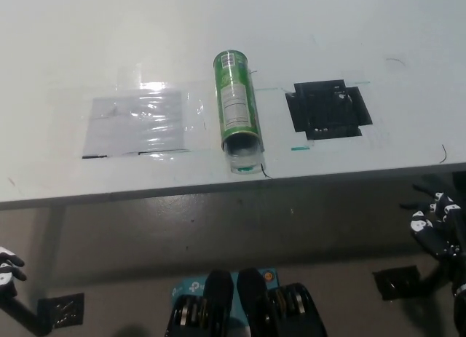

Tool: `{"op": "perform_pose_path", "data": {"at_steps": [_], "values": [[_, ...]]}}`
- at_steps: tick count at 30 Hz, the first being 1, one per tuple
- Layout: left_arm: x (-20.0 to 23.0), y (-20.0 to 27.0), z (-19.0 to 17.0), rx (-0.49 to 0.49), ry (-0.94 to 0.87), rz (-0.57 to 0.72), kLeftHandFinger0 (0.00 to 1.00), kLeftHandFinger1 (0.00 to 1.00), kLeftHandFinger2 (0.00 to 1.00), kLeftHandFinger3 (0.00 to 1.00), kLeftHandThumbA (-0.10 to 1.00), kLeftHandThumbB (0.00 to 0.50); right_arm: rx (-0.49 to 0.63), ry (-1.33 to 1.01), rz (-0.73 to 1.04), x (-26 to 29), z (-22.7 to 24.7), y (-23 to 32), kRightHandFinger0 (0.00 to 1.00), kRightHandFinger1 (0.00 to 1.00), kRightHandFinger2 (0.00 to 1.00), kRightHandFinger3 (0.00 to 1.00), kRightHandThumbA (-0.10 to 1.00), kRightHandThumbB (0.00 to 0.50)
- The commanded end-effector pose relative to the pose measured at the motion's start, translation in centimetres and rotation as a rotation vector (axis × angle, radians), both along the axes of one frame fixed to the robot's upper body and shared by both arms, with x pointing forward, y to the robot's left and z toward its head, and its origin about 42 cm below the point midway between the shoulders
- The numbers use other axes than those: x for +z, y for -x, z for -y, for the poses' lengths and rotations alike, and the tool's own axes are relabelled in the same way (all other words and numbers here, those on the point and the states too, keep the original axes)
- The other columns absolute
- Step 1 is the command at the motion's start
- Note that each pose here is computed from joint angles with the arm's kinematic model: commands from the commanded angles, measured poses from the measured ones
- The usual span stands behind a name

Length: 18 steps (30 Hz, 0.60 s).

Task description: The robot uses its right hand finger to pull out the chips tray kept inside a container in the middle of the desk

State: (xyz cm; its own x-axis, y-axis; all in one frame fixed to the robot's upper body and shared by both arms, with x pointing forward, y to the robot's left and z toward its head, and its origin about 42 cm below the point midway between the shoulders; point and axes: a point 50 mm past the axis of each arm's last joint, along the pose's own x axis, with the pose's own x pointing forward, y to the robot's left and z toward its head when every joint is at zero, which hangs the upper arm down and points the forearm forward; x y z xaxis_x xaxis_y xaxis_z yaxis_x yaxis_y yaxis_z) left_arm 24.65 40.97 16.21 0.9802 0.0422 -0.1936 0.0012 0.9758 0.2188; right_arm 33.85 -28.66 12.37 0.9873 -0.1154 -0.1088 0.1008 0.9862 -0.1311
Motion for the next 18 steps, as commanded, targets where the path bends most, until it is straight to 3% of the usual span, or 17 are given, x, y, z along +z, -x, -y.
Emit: {"op": "perform_pose_path", "data": {"at_steps": [1, 9, 14, 18], "values": [[1.2, -0.2, 0.1, -0.034, 0.001, 0.033, 0.22, 0.23, 0.32, 0.65, -0.10, 0.022, 0.008, 0.014, 0.076, 2.6, -0.2, -0.8, 0.00, 0.01, 0.57, 0.84, -0.10, 0.200], [1.3, -0.2, 0.0, -0.034, 0.000, 0.029, 0.22, 0.22, 0.31, 0.65, -0.10, 0.015, 0.138, 0.039, 0.243, 9.2, -2.5, -3.7, 0.02, 0.07, 0.60, 0.83, -0.10, 0.164], [1.4, -0.3, 0.0, -0.037, -0.003, 0.029, 0.23, 0.24, 0.32, 0.65, -0.10, 0.009, 0.221, 0.065, 0.344, 13.8, -4.9, -5.3, 0.00, 0.02, 0.59, 0.80, -0.10, 0.174], [1.4, -0.3, 0.0, -0.041, -0.003, 0.026, 0.25, 0.25, 0.34, 0.65, -0.10, 0.013, 0.287, 0.088, 0.392, 15.8, -6.7, -6.4, 0.03, 0.05, 0.57, 0.81, -0.10, 0.179]]}}
